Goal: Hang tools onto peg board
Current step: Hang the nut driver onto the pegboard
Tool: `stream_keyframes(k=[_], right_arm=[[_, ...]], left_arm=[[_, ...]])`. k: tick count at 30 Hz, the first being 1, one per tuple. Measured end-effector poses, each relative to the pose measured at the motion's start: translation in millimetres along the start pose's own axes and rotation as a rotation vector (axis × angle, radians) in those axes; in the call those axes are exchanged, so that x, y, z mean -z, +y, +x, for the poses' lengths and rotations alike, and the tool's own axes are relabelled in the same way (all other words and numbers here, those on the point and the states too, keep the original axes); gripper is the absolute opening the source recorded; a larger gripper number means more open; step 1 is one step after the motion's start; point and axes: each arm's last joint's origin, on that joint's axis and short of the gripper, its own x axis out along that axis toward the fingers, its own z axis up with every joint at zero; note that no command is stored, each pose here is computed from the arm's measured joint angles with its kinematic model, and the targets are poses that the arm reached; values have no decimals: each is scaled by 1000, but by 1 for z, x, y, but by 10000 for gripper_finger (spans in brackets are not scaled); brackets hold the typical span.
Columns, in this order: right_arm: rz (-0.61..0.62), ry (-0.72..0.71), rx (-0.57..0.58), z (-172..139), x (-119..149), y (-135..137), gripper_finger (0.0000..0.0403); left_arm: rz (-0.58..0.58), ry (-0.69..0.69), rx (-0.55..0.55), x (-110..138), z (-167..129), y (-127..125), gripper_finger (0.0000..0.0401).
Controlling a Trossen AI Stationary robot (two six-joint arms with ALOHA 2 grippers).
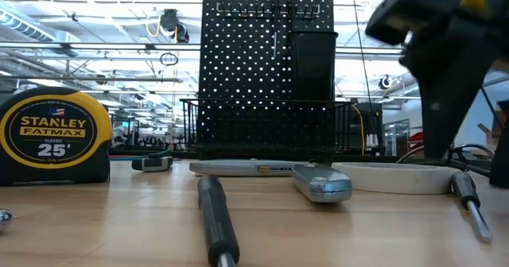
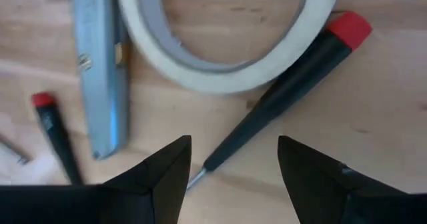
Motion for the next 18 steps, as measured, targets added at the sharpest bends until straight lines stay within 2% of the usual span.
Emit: stream_keyframes(k=[8, 13, 18], right_arm=[[12, -56, 47, 10, -1, -5, 180], [-28, -58, 146, 9, -4, -13, 138], [-69, -56, 188, 8, -6, -16, 88]], left_arm=[[0, -3, -2, 0, 0, 0, 152], [-2, -34, 3, -3, -3, 0, 152], [7, -66, -14, -5, -12, 3, 152]])
